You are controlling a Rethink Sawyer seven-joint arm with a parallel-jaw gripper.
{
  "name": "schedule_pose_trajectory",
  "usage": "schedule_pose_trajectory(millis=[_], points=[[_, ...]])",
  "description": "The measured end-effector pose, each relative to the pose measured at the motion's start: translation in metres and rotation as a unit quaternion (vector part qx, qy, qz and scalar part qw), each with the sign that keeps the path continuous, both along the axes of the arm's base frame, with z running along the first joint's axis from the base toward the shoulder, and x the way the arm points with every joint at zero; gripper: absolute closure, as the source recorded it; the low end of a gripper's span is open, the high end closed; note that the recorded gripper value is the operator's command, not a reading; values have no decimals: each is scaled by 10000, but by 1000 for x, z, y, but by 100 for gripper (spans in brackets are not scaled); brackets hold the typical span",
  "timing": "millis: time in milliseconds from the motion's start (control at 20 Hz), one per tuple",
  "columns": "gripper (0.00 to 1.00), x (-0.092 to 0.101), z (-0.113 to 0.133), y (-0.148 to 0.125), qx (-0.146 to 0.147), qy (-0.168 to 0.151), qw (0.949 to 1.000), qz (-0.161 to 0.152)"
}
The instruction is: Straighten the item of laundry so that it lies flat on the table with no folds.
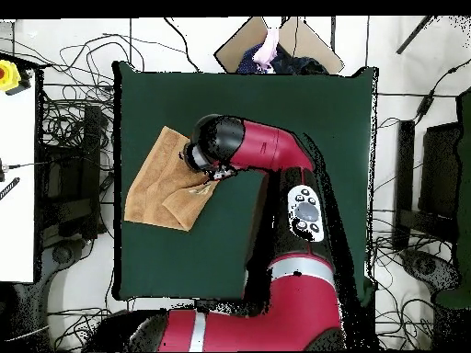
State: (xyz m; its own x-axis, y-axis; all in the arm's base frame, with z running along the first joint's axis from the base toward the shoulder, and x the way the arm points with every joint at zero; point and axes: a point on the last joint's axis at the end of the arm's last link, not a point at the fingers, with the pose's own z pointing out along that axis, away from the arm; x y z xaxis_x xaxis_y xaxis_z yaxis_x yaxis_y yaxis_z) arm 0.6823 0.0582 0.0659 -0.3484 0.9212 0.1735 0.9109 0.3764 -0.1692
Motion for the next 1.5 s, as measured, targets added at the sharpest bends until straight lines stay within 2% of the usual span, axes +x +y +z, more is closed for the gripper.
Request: schedule_pose_trajectory(millis=[200, 700, 750, 900, 1250, 1500], points=[[100, 8, -5, -9, 10, -54, 9999, 106], [100, 35, -21, -39, 104, 40, 9969, 784], [100, 42, -26, -48, 120, 33, 9955, 938], [100, 50, -32, -55, 139, 20, 9937, 1111], [100, 76, -54, -88, 157, 89, 9850, 1718], [100, 85, -64, -109, 196, 87, 9813, 1914]])
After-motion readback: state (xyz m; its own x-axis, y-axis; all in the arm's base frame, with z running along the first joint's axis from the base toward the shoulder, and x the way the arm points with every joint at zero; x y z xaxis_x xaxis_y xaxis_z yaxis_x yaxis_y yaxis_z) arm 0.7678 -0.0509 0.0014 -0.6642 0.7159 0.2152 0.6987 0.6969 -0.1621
